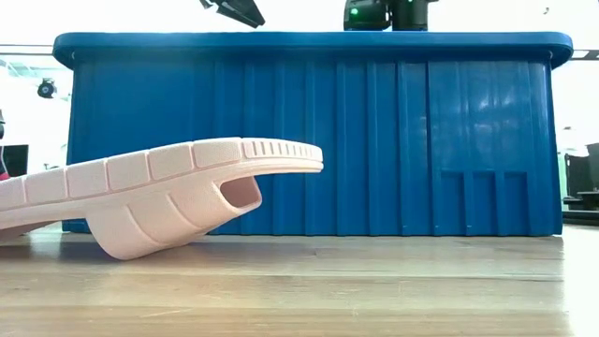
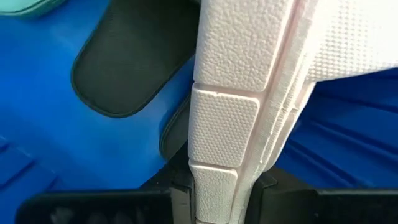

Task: Pick and place slides into bin
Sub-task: Put the right pink slide into the bin

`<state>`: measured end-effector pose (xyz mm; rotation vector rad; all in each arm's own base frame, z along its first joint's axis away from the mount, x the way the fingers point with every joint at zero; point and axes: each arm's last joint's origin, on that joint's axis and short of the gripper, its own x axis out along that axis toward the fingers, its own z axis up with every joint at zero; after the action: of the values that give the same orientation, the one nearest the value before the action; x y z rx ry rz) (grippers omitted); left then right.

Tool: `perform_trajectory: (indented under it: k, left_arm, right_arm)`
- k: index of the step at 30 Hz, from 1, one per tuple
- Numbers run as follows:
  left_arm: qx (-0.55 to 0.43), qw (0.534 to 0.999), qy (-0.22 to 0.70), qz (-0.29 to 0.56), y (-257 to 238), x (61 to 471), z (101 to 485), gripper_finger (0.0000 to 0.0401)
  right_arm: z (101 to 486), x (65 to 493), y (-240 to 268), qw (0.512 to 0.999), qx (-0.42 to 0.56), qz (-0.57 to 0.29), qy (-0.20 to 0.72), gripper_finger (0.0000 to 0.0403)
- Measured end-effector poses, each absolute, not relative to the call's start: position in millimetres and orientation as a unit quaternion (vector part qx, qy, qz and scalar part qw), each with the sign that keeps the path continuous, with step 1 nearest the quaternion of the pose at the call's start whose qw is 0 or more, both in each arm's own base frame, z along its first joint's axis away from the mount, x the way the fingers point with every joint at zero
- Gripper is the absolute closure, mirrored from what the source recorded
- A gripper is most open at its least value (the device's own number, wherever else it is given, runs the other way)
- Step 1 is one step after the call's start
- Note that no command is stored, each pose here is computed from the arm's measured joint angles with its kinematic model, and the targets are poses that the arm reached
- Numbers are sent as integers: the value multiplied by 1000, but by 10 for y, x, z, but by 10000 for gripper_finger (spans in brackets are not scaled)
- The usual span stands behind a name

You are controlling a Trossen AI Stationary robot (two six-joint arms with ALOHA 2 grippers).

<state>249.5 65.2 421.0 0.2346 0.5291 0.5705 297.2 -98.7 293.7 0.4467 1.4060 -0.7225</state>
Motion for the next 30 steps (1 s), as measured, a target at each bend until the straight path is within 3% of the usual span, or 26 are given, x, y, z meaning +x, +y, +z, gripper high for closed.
perform_trajectory:
  k: [12, 30]
  left_arm:
    - [113, 920, 252, 279, 662, 2541, 4199, 216]
    - [134, 920, 255, 265, 696, 2589, 4164, 216]
  right_arm:
    - [2936, 2925, -989, 628, 281, -440, 576, 350]
    - [2919, 2953, -852, 610, 310, -464, 563, 350]
